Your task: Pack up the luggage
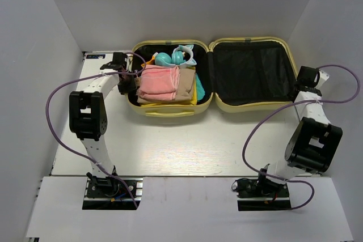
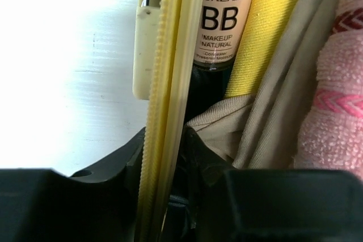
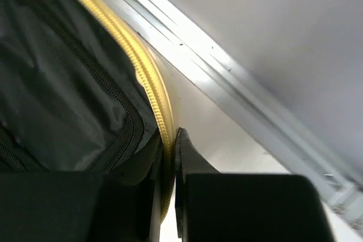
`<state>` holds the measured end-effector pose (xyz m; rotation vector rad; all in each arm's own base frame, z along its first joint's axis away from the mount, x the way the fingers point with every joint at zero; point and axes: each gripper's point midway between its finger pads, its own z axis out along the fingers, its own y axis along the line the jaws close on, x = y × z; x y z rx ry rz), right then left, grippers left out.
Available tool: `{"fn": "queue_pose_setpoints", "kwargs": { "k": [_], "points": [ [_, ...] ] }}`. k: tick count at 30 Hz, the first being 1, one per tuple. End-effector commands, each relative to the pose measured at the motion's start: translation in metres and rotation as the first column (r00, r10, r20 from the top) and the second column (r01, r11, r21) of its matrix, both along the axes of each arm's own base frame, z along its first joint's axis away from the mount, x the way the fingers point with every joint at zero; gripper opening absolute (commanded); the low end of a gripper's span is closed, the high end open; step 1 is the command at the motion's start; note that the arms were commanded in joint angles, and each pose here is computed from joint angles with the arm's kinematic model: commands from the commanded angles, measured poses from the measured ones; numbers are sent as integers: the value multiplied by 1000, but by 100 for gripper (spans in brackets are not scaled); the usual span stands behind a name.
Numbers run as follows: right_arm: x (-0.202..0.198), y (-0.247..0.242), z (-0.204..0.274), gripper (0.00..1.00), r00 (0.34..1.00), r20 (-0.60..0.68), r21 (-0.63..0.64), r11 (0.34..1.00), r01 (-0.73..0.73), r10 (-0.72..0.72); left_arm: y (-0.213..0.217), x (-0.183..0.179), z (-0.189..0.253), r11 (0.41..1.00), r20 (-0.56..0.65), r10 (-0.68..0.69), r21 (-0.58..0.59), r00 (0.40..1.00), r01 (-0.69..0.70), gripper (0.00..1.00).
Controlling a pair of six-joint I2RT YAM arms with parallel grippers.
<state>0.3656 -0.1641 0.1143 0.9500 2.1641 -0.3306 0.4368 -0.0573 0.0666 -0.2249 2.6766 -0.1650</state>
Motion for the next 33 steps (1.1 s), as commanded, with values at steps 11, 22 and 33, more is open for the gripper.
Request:
{"fn": "queue_pose_setpoints", "kwargs": {
  "k": [11, 22, 33],
  "points": [
    [34, 134, 223, 0, 789, -2, -575, 645, -503, 615, -104, -55, 14, 956, 34, -202, -209, 979, 205, 0],
    [10, 267, 288, 0, 587, -281, -806, 145, -574, 760, -143, -78, 13, 924, 81, -275, -255, 958, 286, 0],
    [-80, 471, 277, 0, 7, -240, -695, -167, -699, 971, -137, -82, 29, 939, 107, -212, -254, 971, 233, 22]
  ]
}}
